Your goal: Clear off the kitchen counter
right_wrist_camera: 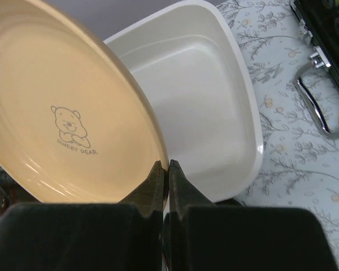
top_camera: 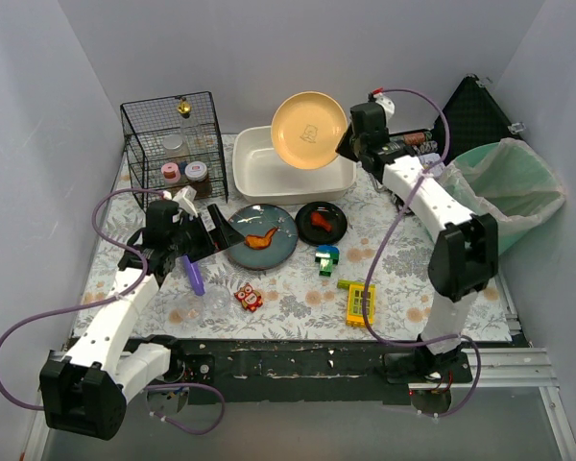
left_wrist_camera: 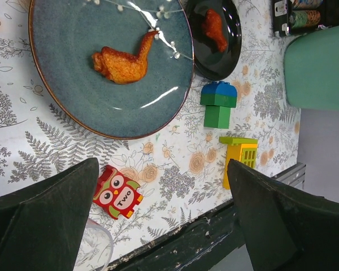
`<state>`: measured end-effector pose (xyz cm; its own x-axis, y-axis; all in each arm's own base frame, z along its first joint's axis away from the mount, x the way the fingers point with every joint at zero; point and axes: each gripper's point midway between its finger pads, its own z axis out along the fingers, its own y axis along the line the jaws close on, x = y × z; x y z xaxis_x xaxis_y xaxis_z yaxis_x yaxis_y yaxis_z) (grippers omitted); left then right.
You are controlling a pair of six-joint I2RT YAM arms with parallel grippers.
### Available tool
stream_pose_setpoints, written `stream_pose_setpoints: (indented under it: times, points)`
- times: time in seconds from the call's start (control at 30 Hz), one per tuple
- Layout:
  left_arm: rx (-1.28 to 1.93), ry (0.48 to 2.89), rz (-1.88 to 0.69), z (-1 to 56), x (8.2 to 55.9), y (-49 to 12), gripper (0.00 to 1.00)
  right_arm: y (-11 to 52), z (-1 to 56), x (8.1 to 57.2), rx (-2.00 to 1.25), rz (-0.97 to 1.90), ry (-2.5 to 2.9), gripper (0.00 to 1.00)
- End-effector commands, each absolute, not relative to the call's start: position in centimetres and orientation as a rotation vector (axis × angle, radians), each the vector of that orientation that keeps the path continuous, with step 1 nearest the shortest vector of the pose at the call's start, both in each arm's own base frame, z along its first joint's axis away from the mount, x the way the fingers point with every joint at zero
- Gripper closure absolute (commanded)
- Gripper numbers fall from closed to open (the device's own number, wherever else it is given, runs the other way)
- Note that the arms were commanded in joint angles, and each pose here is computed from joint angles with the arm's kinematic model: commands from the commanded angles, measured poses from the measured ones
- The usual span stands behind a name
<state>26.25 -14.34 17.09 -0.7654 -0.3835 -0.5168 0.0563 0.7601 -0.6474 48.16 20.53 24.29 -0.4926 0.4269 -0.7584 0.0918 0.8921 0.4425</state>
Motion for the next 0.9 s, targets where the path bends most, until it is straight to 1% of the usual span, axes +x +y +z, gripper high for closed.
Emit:
stream_pose_setpoints:
  times: [0.0, 0.03, 0.13, 0.17, 0.27, 0.33, 0.53, 0.67, 0.87]
  points:
    - [-0.243, 2.254, -0.888, 18.2, 25.7, -14.4, 0.02, 21.6, 25.7, 53.2, 0.467, 0.424, 1.995, 0.99]
    - [-0.245, 2.250, -0.891, 18.4, 25.6, -14.4, 0.02, 21.9, 25.9, 53.9, 0.467, 0.423, 1.997, 0.99]
    - [-0.254, 2.242, -0.891, 18.7, 25.4, -14.3, 0.02, 22.7, 22.5, 56.3, 0.475, 0.377, 2.064, 0.99]
    - [-0.256, 2.241, -0.893, 18.7, 25.3, -14.3, 0.02, 23.0, 22.6, 57.0, 0.477, 0.376, 2.060, 0.99]
    - [-0.266, 2.236, -0.904, 18.9, 25.0, -14.3, 0.02, 22.5, 19.0, 57.7, 0.513, 0.307, 2.121, 0.99]
    - [-0.265, 2.233, -0.904, 19.0, 25.0, -14.3, 0.02, 21.8, 16.8, 57.5, 0.545, 0.275, 2.160, 0.99]
    - [-0.269, 2.242, -0.894, 18.7, 24.8, -14.1, 0.02, 19.1, 12.7, 56.4, 0.640, 0.273, 2.250, 0.99]
    - [-0.274, 2.246, -0.891, 18.5, 24.9, -14.1, 0.02, 18.3, 10.9, 56.1, 0.666, 0.309, 2.319, 0.99]
    - [-0.279, 2.251, -0.889, 18.4, 24.9, -14.1, 0.02, 18.1, 9.3, 55.9, 0.604, 0.293, 2.385, 0.99]
